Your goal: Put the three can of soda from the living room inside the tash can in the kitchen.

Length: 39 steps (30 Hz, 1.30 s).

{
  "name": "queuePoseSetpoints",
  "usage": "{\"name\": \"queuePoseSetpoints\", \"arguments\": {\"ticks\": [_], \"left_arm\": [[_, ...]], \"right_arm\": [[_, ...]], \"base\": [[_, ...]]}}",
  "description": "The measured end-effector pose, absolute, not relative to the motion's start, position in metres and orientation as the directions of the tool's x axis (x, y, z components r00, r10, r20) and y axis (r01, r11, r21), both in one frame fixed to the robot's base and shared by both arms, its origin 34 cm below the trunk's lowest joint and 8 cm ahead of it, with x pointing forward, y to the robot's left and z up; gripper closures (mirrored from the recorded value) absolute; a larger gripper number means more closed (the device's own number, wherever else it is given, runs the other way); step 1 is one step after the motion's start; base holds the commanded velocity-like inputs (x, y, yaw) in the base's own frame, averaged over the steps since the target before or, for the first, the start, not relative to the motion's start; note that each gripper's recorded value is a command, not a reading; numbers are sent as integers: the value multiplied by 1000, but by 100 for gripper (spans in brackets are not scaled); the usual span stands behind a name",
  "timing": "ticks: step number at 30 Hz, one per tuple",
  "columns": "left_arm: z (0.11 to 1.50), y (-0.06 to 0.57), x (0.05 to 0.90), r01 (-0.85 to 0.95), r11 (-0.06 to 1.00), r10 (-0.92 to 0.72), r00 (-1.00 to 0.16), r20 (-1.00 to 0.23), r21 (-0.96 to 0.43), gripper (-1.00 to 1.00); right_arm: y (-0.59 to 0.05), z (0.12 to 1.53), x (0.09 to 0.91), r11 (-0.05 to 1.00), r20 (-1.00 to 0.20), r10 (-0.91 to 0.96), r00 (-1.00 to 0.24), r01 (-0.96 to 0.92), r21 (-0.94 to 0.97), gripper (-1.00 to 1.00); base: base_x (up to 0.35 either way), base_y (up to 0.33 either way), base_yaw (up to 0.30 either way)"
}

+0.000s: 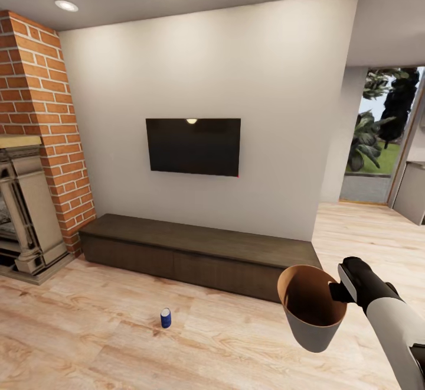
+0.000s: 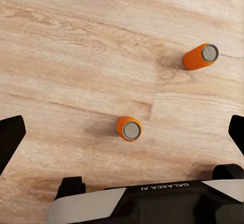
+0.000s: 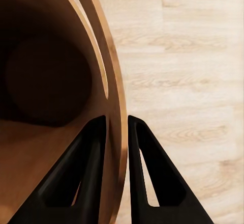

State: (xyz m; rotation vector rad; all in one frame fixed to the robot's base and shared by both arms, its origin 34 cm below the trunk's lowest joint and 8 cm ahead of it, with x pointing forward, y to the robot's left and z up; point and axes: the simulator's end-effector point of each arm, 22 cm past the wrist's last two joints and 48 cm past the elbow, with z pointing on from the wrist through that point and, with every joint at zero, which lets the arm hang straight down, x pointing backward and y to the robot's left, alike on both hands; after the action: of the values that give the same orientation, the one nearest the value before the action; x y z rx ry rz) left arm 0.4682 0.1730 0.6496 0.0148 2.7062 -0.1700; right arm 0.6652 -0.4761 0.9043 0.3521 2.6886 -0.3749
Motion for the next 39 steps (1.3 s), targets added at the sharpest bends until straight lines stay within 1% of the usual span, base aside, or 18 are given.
{"name": "queuePoseSetpoints", "arguments": {"ticks": [39], "left_arm": [[596, 161, 469, 47, 991, -10, -914, -405, -129, -100]], "right_arm": [[-476, 853, 671, 932, -421, 187, -888, 295, -209, 100]], "base": [[0, 0, 0]]}}
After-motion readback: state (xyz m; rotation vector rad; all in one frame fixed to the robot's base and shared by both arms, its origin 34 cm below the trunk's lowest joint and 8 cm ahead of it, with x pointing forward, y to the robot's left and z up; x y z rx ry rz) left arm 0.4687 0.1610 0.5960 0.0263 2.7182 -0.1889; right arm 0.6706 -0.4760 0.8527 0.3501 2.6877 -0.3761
